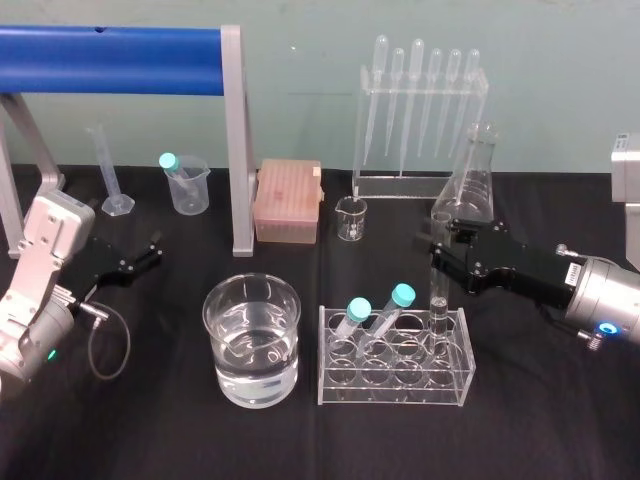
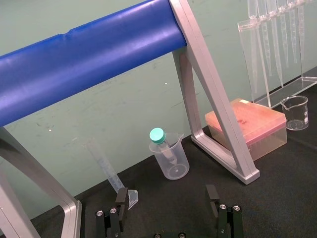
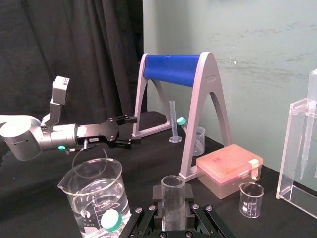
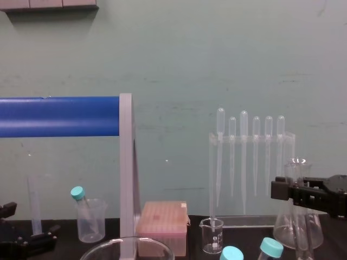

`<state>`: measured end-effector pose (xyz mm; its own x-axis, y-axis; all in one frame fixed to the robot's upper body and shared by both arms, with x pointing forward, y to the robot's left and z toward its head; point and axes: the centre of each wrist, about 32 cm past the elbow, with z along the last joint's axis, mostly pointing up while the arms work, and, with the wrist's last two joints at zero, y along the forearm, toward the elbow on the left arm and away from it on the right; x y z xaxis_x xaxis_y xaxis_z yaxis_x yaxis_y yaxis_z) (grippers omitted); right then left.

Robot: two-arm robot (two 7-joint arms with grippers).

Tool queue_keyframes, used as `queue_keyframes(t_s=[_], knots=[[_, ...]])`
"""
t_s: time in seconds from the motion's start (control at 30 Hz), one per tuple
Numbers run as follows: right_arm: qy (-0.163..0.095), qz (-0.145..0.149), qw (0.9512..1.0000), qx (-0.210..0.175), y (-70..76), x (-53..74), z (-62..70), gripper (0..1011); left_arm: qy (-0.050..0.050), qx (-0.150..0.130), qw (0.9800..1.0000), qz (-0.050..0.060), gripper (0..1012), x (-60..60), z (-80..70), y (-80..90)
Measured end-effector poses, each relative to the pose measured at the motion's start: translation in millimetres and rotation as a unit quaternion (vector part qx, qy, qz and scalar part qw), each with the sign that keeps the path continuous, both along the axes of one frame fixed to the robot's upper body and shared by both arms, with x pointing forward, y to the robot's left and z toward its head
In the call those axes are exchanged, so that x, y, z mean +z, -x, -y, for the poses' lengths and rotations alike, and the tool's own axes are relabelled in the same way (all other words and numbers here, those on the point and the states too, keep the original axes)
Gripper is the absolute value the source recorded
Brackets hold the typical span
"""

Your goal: Hold the test tube with one hand and immerse one end into the beaker, then return it to the test tube rack.

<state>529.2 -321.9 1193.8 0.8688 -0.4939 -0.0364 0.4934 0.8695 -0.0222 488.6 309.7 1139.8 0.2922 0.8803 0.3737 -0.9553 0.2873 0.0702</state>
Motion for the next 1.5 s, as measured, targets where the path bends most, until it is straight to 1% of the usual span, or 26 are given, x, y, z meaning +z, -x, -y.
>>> queue_keyframes(t_s=[0.1, 0.13, 0.23, 0.27, 0.3, 0.33, 0.37, 0.47, 0.5, 0.57, 0.6, 0.67, 0.7, 0.73, 0.77, 0.8, 0.9, 1.1, 1.2, 1.23, 1.3, 1.33, 1.37, 1.4, 1.5], knots=[[0.0, 0.0, 1.0, 0.0, 0.1, 0.1, 0.1, 256, 0.0, 0.0, 1.0, 0.0, 1000, 0.0, 0.0, 0.0], [0.0, 0.0, 1.0, 0.0, 0.1, 0.1, 0.1, 311, 0.0, 0.0, 1.0, 0.0, 1000, 0.0, 0.0, 0.0], [0.0, 0.0, 1.0, 0.0, 0.2, 0.1, 0.1, 408, 0.0, 0.0, 1.0, 0.0, 1000, 0.0, 0.0, 0.0], [-0.001, 0.0, 1.0, 0.0, 0.2, 0.1, 0.1, 425, 0.0, 0.0, 1.0, 0.0, 1000, 0.0, 0.0, 0.0], [-0.001, 0.0, 1.0, 0.0, 0.2, 0.2, 0.2, 468, 0.0, 0.0, 1.0, 0.0, 1000, 0.0, 0.0, 0.0], [-0.001, 0.0, 1.0, 0.0, 0.2, 0.1, 0.2, 483, 0.0, 0.0, 1.0, 0.0, 1000, 0.0, 0.0, 0.0], [-0.001, 0.0, 1.0, 0.0, 0.2, 0.1, 0.2, 540, 0.0, 0.0, 1.0, 0.0, 1000, 0.0, 0.0, 0.0], [-0.001, 0.0, 1.0, 0.0, 0.3, 0.1, 0.2, 609, 0.0, 0.0, 1.0, 0.0, 1000, 0.0, 0.0, 0.0], [-0.001, 0.0, 1.0, 0.0, 0.3, 0.1, 0.2, 669, 0.0, 0.0, 1.0, 0.0, 1000, 0.0, 0.0, 0.0], [-0.001, 0.0, 1.0, 0.0, 0.3, 0.1, 0.2, 707, 0.0, 0.0, 1.0, 0.0, 1000, 0.0, 0.0, 0.0], [-0.001, 0.0, 1.0, 0.0, 0.3, 0.1, 0.2, 765, 0.0, 0.0, 1.0, 0.0, 1000, 0.0, 0.0, 0.0], [-0.001, 0.0, 1.0, 0.0, 0.3, 0.1, 0.2, 804, 0.0, 0.0, 1.0, 0.0, 1000, 0.0, 0.0, 0.0], [-0.001, 0.0, 1.0, 0.0, 0.3, 0.1, 0.2, 857, 0.0, 0.0, 1.0, 0.0, 1000, 0.0, 0.0, 0.0], [-0.001, 0.0, 1.0, 0.0, 0.3, 0.1, 0.2, 869, 0.0, 0.0, 1.0, 0.0, 1000, 0.0, 0.0, 0.0], [-0.001, 0.0, 1.0, 0.0, 0.3, 0.1, 0.2, 909, 0.0, 0.0, 1.0, 0.0, 1000, 0.0, 0.0, 0.0], [-0.001, 0.0, 1.0, 0.0, 0.3, 0.1, 0.2, 918, 0.0, 0.0, 1.0, 0.0, 1000, 0.0, 0.0, 0.0], [-0.001, 0.0, 1.0, 0.0, 0.3, 0.1, 0.2, 997, 0.0, 0.0, 1.0, 0.0, 1000, 0.0, 0.0, 0.0], [0.0, 0.001, 1.0, -0.001, 0.3, 0.4, 0.2, 1000, 0.0, 0.0, 1.0, 0.0, 1000, 0.0, 0.0, 0.0], [-0.004, 0.021, 0.9997, -0.011, -0.4, 8.0, 0.5, 1000, 0.0, 0.0, 1.0, 0.0, 1000, 0.0, 0.0, 0.0], [-0.008, 0.04, 0.999, -0.021, -0.2, 14.6, 0.9, 1002, 0.0, 0.0, 1.0, 0.0, 1000, 0.0, 0.0, 0.0], [-0.012, 0.06, 0.9975, -0.035, 0.8, 20.2, 1.4, 1002, 0.0, 0.0, 1.0, 0.0, 1000, 0.0, 0.0, 0.0], [-0.016, 0.084, 0.9949, -0.054, 3.1, 26.5, 2.3, 1000, 0.0, 0.0, 1.0, 0.0, 1000, 0.0, 0.0, 0.0], [-0.017, 0.095, 0.9933, -0.064, 4.6, 29.2, 2.7, 1000, 0.0, 0.0, 1.0, 0.0, 1000, 0.0, 0.0, 0.0], [-0.016, 0.111, 0.9898, -0.088, 7.6, 33.5, 3.8, 1000, 0.0, 0.0, 1.0, 0.0, 1000, 0.0, 0.0, 0.0], [-0.008, 0.123, 0.9836, -0.132, 12.9, 38.0, 7.3, 1000, 0.0, 0.0, 1.0, 0.0, 1000, 0.0, 0.0, 0.0]])
